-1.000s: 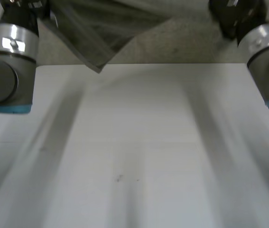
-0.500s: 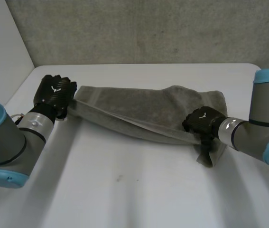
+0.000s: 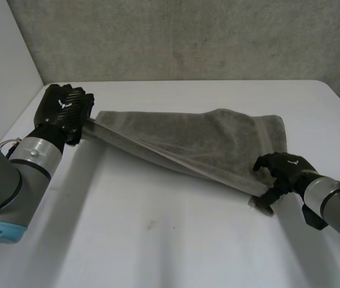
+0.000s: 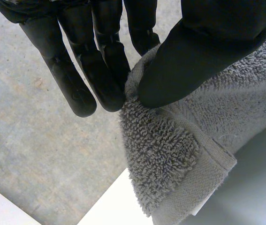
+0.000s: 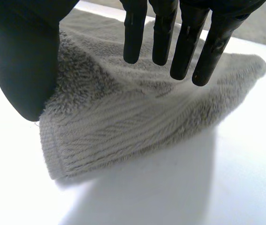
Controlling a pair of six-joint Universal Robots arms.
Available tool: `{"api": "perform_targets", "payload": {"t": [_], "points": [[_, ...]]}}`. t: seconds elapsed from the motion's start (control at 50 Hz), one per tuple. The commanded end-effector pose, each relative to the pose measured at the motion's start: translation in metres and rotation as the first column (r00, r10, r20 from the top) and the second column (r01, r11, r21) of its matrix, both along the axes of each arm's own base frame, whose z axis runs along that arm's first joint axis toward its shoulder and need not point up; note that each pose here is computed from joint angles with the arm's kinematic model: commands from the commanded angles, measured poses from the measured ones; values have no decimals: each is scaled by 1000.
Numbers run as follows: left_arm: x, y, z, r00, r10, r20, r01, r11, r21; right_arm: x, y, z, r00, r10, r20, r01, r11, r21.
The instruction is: Fold the towel.
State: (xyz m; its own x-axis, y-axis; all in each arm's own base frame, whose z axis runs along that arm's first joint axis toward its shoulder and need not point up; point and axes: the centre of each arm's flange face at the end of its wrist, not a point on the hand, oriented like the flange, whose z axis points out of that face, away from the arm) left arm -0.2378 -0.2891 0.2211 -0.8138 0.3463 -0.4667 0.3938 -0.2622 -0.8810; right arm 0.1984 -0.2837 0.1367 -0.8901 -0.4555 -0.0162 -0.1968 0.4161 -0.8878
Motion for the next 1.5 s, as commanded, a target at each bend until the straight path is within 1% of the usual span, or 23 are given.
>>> {"api": "perform_targets", "payload": {"t": [0.02,0.1,0.26,0.46,0.66,0.7,0.72,0.74,0.76,0.8,0.82,0.86,0.94,1.04,1.08,1.1,1.12,1.14,1.18,1.26,1.4,1.48,1.5], "points": [[2,1,-3,1000,7,2,-7,1000,12,-10,-2,-10,994,-97,59,97,995,5],[3,0,-4,1000,11,3,-11,1000,15,-15,-7,-8,986,-162,35,164,985,-47],[5,0,-7,1000,21,5,-21,999,27,-21,-11,-8,977,-213,10,213,975,-62],[7,5,-13,1000,18,16,-20,997,76,-22,-10,1,979,-203,23,204,976,-78],[9,13,-15,999,17,28,-21,990,140,-19,-13,7,995,-98,12,99,992,-79],[10,16,-5,1000,19,25,-22,991,130,-23,-22,42,996,-83,-22,78,982,-175],[11,20,7,1000,19,19,-21,993,113,-23,-22,42,996,-83,-22,78,981,-175],[11,20,7,1000,19,18,-21,993,113,-24,-22,76,996,-79,-43,65,960,-271],[13,24,21,1000,21,11,-22,996,90,-24,-22,76,996,-79,-43,65,960,-272],[15,29,38,1000,22,2,-22,998,54,-25,-12,139,994,-72,-79,32,904,-426],[16,34,58,1000,21,-10,-21,1000,8,-25,-11,140,994,-72,-79,32,904,-427],[18,41,77,999,22,-22,-23,999,-36,-25,0,190,990,-70,-121,-6,844,-536],[28,61,122,998,34,-44,-39,993,-112,-25,13,228,981,-65,-184,-56,810,-584],[36,74,141,998,50,-34,-53,995,-90,-27,31,247,948,-30,-318,-153,830,-536],[38,74,140,998,54,-26,-56,996,-64,-26,40,240,898,15,-440,-235,861,-451],[39,73,137,998,58,-15,-59,998,-37,-26,40,239,898,16,-440,-236,861,-450],[39,73,137,998,58,-15,-59,998,-37,-26,40,231,862,44,-504,-277,875,-397],[39,71,134,998,62,-4,-62,998,-12,-26,40,231,862,44,-505,-277,875,-397],[38,65,124,998,62,12,-62,997,34,-20,29,204,801,134,-584,-352,894,-278],[31,34,78,994,51,95,-69,977,200,-10,19,177,774,202,-600,-377,909,-179],[22,-6,18,970,2,243,-83,942,324,9,-13,121,713,278,-644,-386,922,-29],[14,-41,4,959,-4,284,-84,951,297,19,-34,113,716,249,-653,-388,919,-76],[14,-41,4,959,-4,284,-84,951,297,28,-47,114,726,208,-655,-390,910,-143]]}}
